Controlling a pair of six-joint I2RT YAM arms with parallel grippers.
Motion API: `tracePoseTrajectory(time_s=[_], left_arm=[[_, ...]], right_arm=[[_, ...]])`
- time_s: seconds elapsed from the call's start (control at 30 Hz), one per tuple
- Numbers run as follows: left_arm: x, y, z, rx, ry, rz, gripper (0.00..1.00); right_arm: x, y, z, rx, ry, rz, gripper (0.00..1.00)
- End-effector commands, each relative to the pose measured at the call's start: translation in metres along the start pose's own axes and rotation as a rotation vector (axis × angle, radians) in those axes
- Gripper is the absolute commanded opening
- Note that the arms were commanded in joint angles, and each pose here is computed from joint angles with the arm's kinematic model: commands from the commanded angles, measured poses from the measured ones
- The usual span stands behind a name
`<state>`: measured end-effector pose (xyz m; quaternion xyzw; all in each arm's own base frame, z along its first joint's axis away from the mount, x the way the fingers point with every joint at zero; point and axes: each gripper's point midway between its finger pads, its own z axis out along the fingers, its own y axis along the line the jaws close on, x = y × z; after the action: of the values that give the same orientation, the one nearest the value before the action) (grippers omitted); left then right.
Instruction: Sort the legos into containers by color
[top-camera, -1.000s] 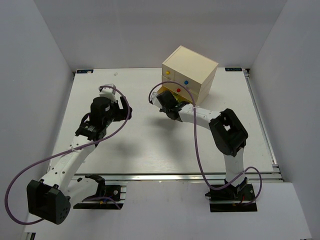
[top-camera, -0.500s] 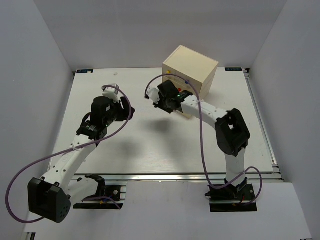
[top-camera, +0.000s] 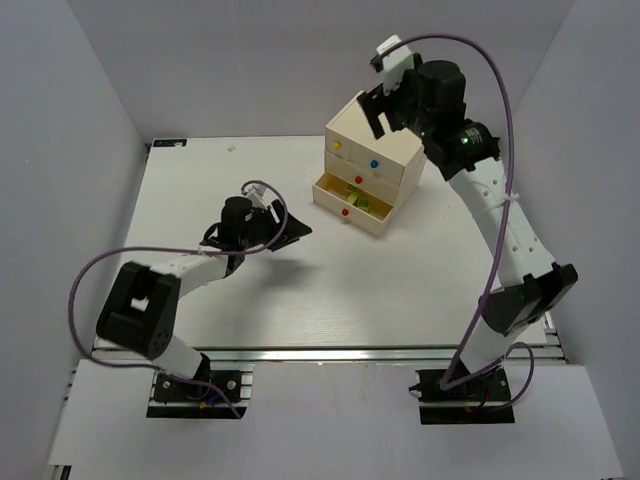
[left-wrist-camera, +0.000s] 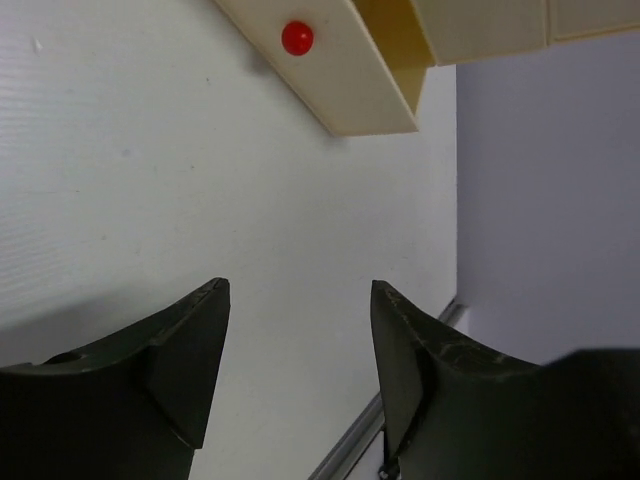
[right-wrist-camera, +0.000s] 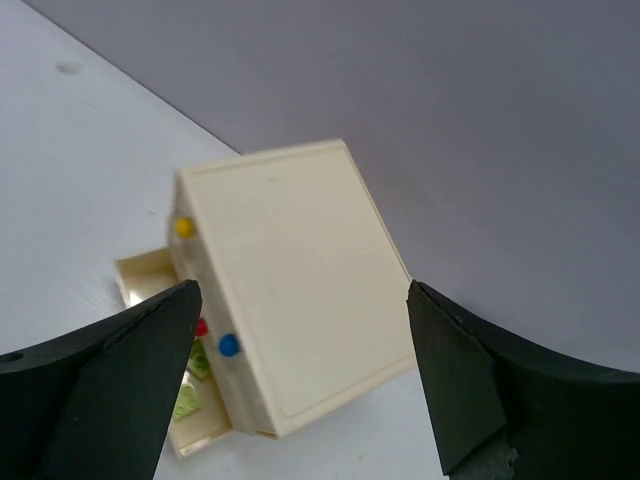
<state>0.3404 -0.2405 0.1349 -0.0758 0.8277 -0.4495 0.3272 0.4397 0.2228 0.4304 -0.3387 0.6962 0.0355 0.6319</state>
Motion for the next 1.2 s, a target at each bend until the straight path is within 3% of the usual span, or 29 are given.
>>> tracePoseTrajectory(time_s=[0.0, 0.1, 0.2, 0.37, 0.47, 0.57, 0.63, 0.8, 1.17], left_arm=[[-0.003, -0.028, 0.024, 0.156, 0.022, -0.116, 0.69], [-0.004, -0.03, 0.04, 0.186, 0.032, -0.149, 0.69], [0.003, -0.026, 0.062, 0.19, 0.063, -0.175, 0.67], [0.003, -0.026, 0.085, 0.213, 0.071, -0.182, 0.67], [0.004, -0.025, 0.101, 0.215, 0.084, -0.196, 0.67], [0.004, -0.016, 0.113, 0.198, 0.092, -0.211, 0.67], [0.011, -0.011, 0.121, 0.189, 0.11, -0.219, 0.67], [0.012, -0.007, 0.131, 0.194, 0.12, -0.229, 0.67], [0.008, -0.013, 0.139, 0.227, 0.135, -0.211, 0.66]], right_arm=[[0.065, -0.041, 0.029, 0.13, 0.181, 0.095, 0.89], [0.078, -0.106, 0.037, 0.293, 0.16, 0.213, 0.89], [0.094, -0.136, 0.05, 0.348, 0.147, 0.292, 0.86], [0.104, -0.125, 0.066, 0.123, 0.075, 0.413, 0.85], [0.103, -0.114, 0.066, 0.022, 0.034, 0.391, 0.82], [0.105, -0.121, 0.069, 0.041, 0.026, 0.341, 0.82], [0.121, -0.137, 0.075, 0.1, 0.049, 0.36, 0.78], [0.151, -0.146, 0.09, 0.05, 0.059, 0.449, 0.74], [0.184, -0.152, 0.107, -0.052, 0.03, 0.526, 0.79]])
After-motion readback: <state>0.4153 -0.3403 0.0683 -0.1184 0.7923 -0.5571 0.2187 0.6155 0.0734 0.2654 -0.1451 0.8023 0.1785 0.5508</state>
